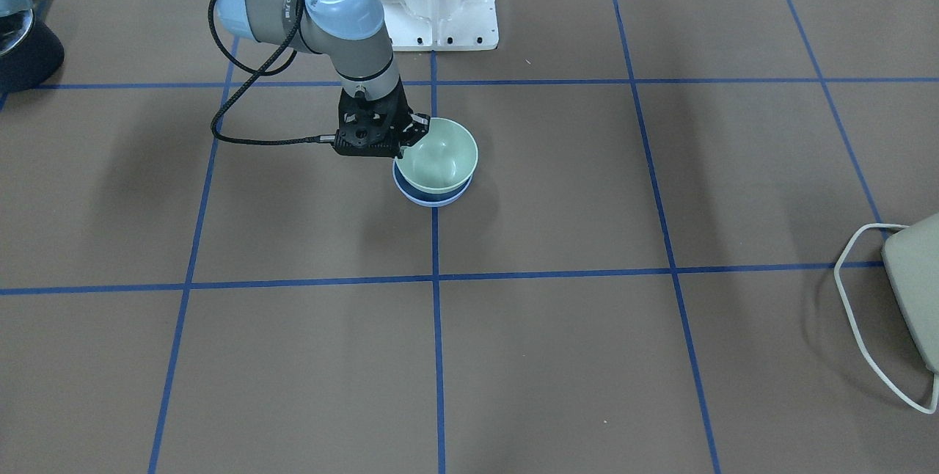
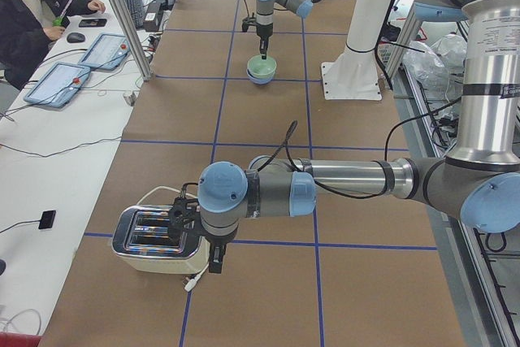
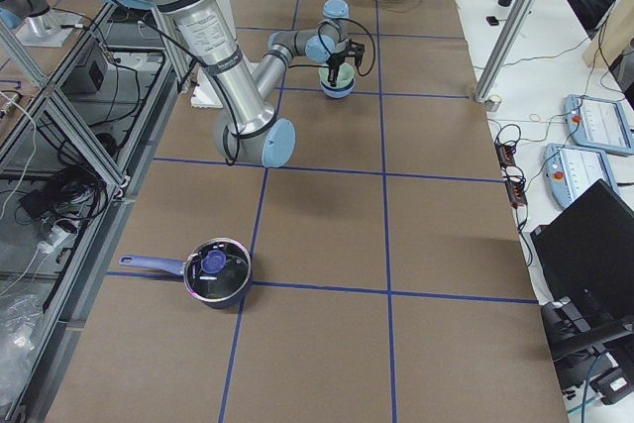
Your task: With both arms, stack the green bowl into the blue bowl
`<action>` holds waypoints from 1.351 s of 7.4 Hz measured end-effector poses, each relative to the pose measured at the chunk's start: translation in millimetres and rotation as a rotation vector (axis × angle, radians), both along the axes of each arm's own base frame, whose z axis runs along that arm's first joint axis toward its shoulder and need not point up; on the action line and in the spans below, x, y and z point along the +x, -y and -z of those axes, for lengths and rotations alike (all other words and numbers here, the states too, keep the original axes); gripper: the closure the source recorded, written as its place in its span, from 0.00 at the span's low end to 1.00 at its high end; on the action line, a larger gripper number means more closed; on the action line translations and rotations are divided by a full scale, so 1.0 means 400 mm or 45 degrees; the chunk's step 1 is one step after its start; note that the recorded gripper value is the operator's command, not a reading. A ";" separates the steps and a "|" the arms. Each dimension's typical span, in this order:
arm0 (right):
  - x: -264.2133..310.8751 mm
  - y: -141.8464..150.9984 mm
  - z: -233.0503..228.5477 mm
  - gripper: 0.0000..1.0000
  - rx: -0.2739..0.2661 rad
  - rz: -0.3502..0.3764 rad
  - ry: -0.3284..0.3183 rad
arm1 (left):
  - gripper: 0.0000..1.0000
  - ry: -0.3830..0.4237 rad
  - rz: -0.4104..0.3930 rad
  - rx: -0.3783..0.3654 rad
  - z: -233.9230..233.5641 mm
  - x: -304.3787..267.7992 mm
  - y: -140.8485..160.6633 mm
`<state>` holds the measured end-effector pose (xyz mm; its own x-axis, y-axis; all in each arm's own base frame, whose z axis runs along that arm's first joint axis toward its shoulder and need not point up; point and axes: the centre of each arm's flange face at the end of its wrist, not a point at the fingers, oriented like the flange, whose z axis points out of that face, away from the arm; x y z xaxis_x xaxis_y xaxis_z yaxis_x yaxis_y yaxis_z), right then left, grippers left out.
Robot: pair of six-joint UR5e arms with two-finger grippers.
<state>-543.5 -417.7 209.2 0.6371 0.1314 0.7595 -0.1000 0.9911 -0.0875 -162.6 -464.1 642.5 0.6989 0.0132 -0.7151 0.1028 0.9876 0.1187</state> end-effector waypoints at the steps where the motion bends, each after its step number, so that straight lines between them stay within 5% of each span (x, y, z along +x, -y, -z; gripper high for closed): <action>1: -0.006 0.002 -0.011 1.00 -0.004 0.002 -0.010 | 0.02 0.000 0.000 0.000 -0.001 0.000 0.000; 3: -0.015 0.007 -0.026 0.92 -0.008 0.004 -0.025 | 0.02 0.000 0.000 0.001 0.000 0.000 0.000; 4: -0.018 0.008 -0.031 0.73 -0.010 0.004 -0.029 | 0.02 0.000 0.000 0.002 0.000 0.000 0.000; 5: -0.021 0.010 -0.032 0.49 -0.009 0.005 -0.025 | 0.02 0.000 0.000 0.002 0.000 0.000 0.000; 6: -0.023 0.011 -0.030 0.04 -0.001 0.003 -0.006 | 0.02 0.000 -0.001 0.002 0.000 0.001 0.000; 10: 0.024 0.059 -0.010 0.00 0.041 -0.057 0.043 | 0.02 0.001 -0.002 -0.003 -0.002 0.001 -0.001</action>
